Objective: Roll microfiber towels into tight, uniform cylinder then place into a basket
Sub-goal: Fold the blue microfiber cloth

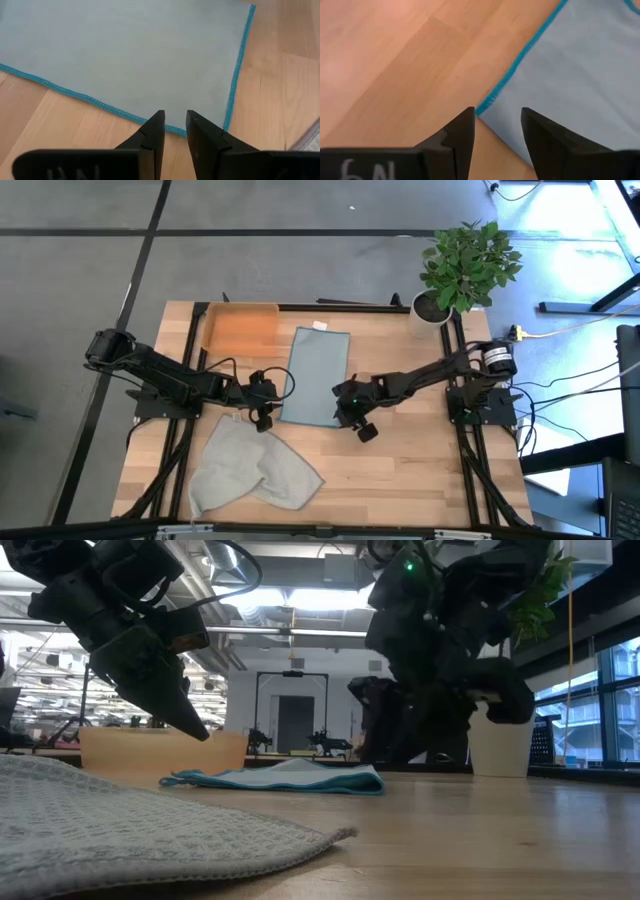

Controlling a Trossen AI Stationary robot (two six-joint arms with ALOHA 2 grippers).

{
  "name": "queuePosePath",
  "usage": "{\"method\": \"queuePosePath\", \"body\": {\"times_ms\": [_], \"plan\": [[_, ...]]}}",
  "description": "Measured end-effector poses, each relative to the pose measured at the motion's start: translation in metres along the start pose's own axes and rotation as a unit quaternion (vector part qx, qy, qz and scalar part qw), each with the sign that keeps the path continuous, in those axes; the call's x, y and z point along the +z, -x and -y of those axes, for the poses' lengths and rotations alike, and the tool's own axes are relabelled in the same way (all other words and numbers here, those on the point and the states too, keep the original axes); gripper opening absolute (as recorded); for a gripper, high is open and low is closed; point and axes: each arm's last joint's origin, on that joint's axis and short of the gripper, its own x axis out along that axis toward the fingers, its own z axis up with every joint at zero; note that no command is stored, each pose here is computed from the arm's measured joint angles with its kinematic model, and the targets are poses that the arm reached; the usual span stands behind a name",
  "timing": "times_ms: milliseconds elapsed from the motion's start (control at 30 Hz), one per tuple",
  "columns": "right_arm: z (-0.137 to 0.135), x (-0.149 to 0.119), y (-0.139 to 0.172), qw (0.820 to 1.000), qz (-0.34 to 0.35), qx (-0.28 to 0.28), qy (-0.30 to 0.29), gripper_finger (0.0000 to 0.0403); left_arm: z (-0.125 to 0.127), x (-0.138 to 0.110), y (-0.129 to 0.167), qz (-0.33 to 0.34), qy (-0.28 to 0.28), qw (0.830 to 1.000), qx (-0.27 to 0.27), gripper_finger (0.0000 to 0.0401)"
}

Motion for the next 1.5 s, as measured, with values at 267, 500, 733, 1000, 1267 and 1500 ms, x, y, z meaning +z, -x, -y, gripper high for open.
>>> {"method": "queuePosePath", "body": {"times_ms": [267,500,733,1000,1267,1500], "plan": [[-0.001,-0.01,-0.017,1.0,-0.021,0.006,-0.006,0.0163,0.003,-0.001,0.001,0.0,-0.005,1.0,-0.006,0.0071],[0.001,-0.011,-0.022,0.999,-0.033,-0.027,-0.008,0.0163,0.005,-0.002,0.001,0.0,-0.008,1.0,-0.009,0.0071],[0.003,-0.01,-0.023,0.998,-0.03,-0.051,-0.037,0.0109,0.005,-0.002,0.001,0.0,-0.008,1.0,-0.008,0.0071],[0.007,-0.01,-0.024,0.995,-0.026,-0.084,-0.04,0.0015,0.005,-0.002,0.001,0.0,-0.008,1.0,-0.008,0.0071],[0.018,-0.012,-0.022,0.992,-0.02,-0.113,-0.049,0.0008,0.005,-0.002,0.001,0.0,-0.008,1.0,-0.008,0.0071],[0.032,-0.018,-0.018,0.99,-0.011,-0.118,-0.082,0.0006,0.008,-0.003,0.002,-0.001,-0.027,0.999,-0.017,0.0071]]}}
